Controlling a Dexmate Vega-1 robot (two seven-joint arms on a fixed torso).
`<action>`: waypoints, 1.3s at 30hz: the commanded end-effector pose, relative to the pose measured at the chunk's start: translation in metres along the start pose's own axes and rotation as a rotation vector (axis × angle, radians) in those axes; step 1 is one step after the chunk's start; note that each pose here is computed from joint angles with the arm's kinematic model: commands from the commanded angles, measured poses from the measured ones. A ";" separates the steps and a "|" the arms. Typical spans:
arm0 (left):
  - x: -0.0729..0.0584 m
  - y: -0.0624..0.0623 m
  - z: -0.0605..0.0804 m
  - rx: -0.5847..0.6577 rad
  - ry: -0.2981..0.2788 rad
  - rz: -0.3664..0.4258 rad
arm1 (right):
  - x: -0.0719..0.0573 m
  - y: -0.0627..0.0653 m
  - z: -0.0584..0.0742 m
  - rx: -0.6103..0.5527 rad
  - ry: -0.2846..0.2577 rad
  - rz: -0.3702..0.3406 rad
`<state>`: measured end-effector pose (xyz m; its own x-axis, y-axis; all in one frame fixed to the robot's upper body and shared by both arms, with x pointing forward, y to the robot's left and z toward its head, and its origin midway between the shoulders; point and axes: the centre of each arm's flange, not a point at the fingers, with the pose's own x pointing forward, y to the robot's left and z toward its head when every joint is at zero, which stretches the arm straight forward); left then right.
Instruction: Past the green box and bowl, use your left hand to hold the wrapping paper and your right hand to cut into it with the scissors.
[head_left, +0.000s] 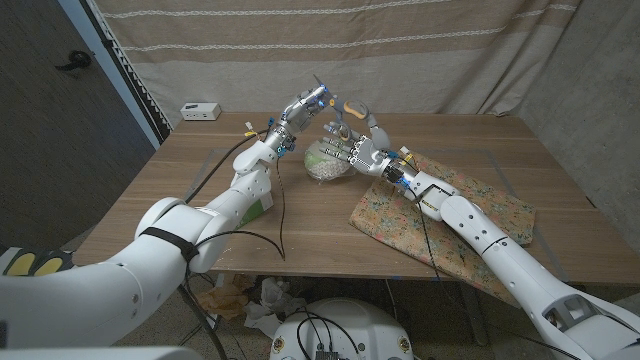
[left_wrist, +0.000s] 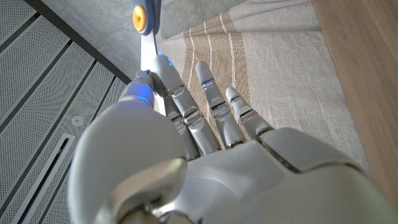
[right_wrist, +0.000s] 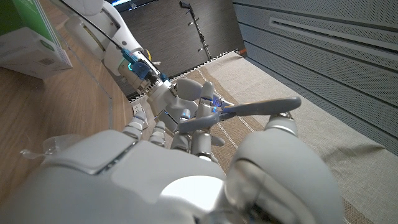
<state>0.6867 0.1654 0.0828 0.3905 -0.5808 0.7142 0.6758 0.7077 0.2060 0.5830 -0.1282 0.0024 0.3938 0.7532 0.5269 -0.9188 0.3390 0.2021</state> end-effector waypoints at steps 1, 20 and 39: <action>0.002 0.001 -0.002 -0.005 0.003 0.007 | 0.000 -0.003 0.000 -0.015 0.014 -0.009; 0.000 0.000 -0.004 -0.008 -0.002 0.022 | 0.002 -0.007 0.000 -0.042 0.027 0.009; 0.003 -0.001 -0.003 0.006 0.009 0.023 | 0.003 -0.009 0.004 -0.154 0.061 0.058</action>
<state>0.6882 0.1625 0.0818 0.4081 -0.5647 0.7173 0.6656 0.7218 0.1895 0.5916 -0.1304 0.0030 0.3670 0.7886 0.4934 -0.9252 0.3647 0.1052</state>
